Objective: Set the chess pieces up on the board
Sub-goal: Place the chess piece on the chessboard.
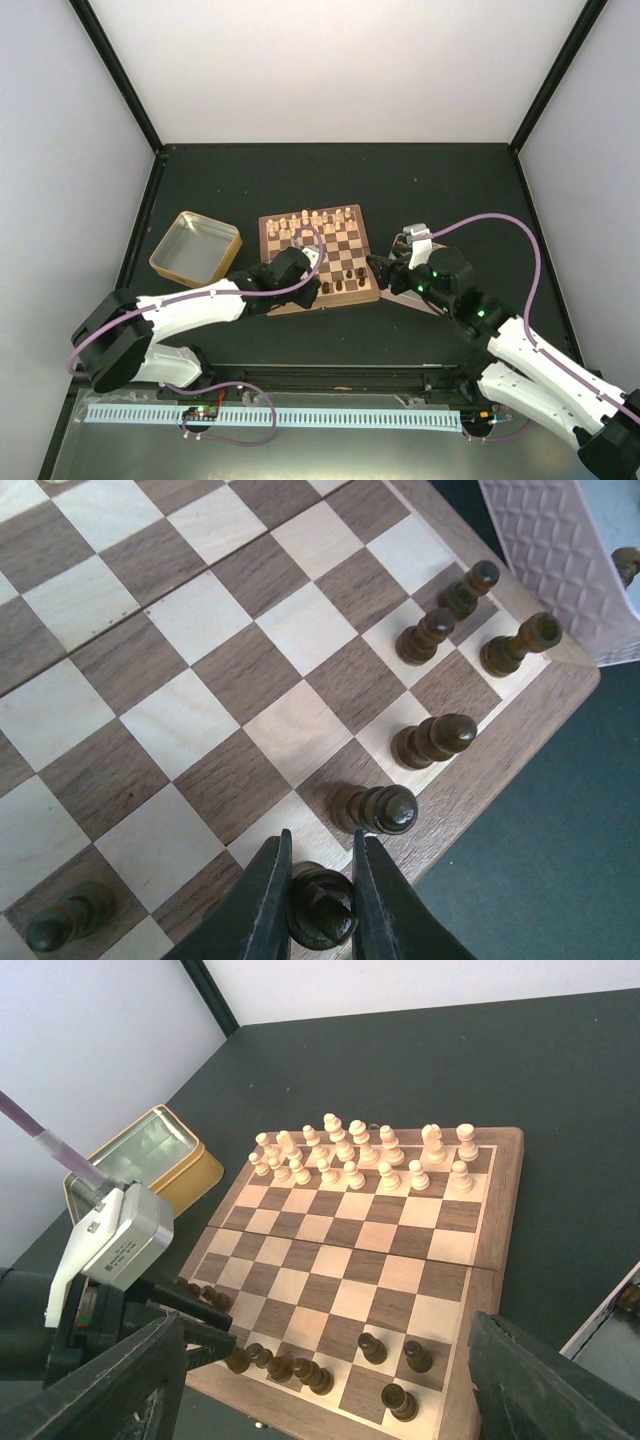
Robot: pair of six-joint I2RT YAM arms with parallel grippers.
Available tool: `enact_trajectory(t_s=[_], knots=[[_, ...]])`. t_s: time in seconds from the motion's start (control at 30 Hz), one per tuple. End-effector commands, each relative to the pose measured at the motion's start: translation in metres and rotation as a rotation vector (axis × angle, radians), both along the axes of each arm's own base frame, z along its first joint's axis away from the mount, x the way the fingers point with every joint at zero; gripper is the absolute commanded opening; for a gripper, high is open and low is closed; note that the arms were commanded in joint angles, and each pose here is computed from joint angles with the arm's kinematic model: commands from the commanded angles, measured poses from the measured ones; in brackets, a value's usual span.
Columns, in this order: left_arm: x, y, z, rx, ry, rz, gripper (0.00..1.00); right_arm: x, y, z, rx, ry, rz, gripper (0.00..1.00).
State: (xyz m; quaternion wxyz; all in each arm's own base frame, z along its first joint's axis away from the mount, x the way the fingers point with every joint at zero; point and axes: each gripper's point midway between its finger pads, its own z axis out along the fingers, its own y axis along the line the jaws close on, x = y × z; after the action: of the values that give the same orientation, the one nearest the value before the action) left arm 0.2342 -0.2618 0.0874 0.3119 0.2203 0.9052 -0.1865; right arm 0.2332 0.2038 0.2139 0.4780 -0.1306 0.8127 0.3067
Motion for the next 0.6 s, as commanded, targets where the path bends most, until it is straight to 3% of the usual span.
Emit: enact_trajectory(t_s=[0.0, 0.57], knots=[[0.004, -0.005, -0.002, -0.009, -0.036, -0.009, 0.02, 0.002, -0.003, -0.003, -0.008, 0.001, -0.021, 0.77], [0.009, -0.001, -0.011, 0.011, -0.06, 0.008, 0.09, 0.002, 0.0, -0.009, -0.015, 0.018, -0.009, 0.78]])
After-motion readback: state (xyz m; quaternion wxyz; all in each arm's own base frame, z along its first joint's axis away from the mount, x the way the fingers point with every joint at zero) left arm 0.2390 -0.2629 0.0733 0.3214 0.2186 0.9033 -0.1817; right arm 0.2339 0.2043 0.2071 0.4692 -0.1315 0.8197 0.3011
